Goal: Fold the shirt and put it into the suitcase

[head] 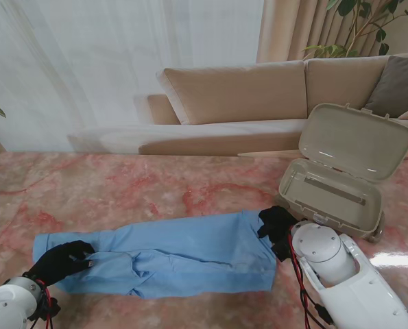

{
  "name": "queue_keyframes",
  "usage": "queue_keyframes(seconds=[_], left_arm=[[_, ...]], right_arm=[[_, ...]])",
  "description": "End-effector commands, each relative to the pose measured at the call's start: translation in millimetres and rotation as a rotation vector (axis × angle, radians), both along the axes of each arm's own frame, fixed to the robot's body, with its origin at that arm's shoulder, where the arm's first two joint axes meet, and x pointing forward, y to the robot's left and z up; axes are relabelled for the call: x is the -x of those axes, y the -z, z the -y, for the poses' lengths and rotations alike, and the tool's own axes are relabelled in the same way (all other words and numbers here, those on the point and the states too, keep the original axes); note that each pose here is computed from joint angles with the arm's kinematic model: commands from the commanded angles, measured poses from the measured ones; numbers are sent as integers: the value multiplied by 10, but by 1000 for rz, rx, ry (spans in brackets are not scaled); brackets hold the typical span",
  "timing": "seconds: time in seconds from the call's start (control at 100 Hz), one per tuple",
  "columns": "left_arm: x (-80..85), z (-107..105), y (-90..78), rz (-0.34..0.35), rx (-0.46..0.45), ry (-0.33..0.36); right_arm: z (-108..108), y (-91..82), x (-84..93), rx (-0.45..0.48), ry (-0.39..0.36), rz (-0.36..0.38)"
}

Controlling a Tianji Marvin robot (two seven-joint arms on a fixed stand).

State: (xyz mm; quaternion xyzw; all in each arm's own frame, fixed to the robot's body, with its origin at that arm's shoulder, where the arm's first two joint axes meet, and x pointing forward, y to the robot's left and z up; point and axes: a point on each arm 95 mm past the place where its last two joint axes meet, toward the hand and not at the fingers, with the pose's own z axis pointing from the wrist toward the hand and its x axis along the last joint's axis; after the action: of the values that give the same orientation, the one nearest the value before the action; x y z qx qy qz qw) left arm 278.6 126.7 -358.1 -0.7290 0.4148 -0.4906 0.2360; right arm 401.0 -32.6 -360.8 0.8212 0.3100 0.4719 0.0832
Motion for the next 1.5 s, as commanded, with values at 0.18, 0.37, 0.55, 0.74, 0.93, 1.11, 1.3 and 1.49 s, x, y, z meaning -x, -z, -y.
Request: queue_keyframes(seconds=[0.18, 0.37, 0.55, 0.74, 0.93, 1.11, 1.3, 1.49], left_arm=[[66, 10, -49, 36, 11, -16], [103, -10, -124, 77, 4, -35], [130, -34, -181, 100, -10, -39], [179, -102, -236, 124, -38, -63], [224, -165, -193, 103, -61, -74], [276, -223, -80, 53, -98, -71], [303, -254, 21, 22, -94, -87], [277, -207, 121, -19, -80, -61]], right_arm=[[-85, -84, 17, -127, 47, -10], [-149, -149, 26, -196, 80, 4], [-235, -250, 25, -232, 100, 47], [-337, -373, 38, -305, 112, 76], [-437, -467, 45, -338, 105, 107], [-481, -466, 56, -322, 77, 109], [-477, -389, 71, -295, 56, 77], [-518, -410, 57, -302, 58, 84]])
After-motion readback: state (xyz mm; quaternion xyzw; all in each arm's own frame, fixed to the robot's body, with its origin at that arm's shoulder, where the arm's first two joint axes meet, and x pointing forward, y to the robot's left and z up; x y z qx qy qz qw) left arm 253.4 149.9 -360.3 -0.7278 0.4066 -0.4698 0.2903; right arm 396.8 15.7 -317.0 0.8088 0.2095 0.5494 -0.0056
